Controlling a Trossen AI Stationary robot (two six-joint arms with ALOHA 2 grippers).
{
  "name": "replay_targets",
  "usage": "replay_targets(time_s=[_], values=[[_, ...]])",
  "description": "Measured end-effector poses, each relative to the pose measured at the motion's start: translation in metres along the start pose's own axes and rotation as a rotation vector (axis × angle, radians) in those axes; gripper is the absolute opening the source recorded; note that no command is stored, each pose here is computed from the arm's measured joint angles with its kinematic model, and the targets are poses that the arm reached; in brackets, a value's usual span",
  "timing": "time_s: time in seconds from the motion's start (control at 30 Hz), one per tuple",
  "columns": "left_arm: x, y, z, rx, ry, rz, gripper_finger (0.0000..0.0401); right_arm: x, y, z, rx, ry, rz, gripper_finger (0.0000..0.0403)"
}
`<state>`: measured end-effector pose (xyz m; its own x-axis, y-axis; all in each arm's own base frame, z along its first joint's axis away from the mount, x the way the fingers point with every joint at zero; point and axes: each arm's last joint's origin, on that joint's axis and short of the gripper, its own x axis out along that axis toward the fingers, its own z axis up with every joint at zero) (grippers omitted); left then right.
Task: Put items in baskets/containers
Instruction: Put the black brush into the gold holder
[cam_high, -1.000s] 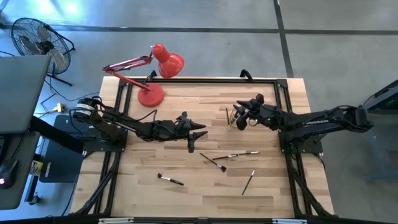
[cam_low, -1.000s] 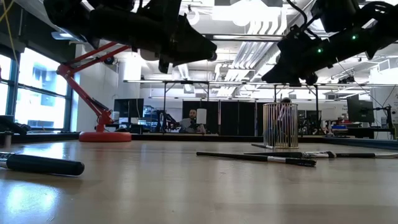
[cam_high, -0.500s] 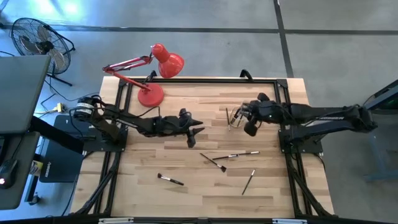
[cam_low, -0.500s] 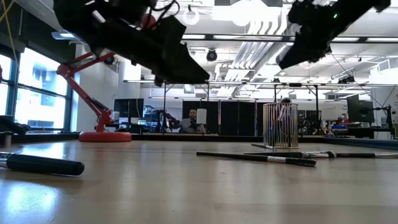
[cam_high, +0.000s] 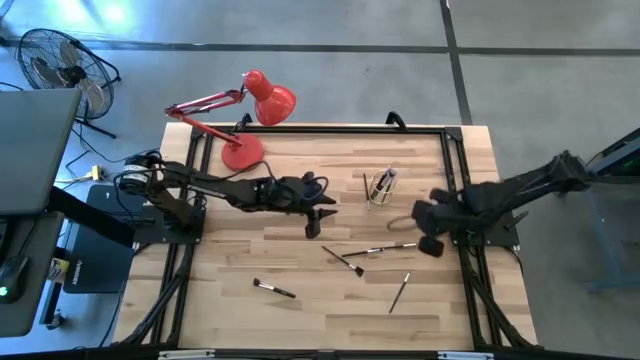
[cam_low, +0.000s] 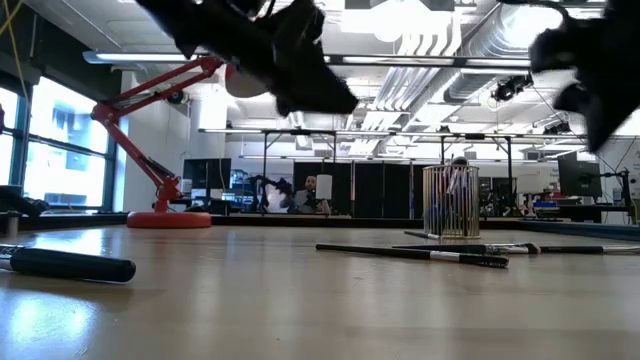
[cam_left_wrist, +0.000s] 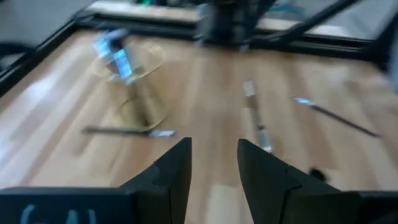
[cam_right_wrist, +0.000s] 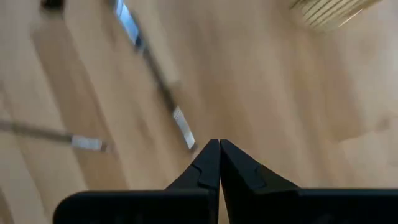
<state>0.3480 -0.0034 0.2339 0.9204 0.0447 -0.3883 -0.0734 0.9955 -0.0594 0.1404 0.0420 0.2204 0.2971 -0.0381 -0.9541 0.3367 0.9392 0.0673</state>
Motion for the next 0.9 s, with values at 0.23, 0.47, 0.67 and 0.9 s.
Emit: replay_targets(time_s=[0.23,0.47,0.67,0.9], values=[[-0.001,-0.011,0.005,0.068,-0.010,-0.068,0.0128,0.032,0.019,-0.024,-0.114,0.059,0.010,0.0001],[-0.001,-0.011,0.005,0.066,-0.012,-0.066,0.0128,0.048,0.029,-0.029,-0.216,0.106,-0.053,0.0010],[-0.001,-0.010,0.005,0.057,-0.011,-0.065,0.0128,0.064,0.035,-0.026,-0.302,0.118,-0.122,0.0039],[-0.001,-0.011,0.005,0.037,-0.010,-0.074,0.0128,0.076,0.040,-0.025,-0.394,0.156,-0.135,0.0079]])
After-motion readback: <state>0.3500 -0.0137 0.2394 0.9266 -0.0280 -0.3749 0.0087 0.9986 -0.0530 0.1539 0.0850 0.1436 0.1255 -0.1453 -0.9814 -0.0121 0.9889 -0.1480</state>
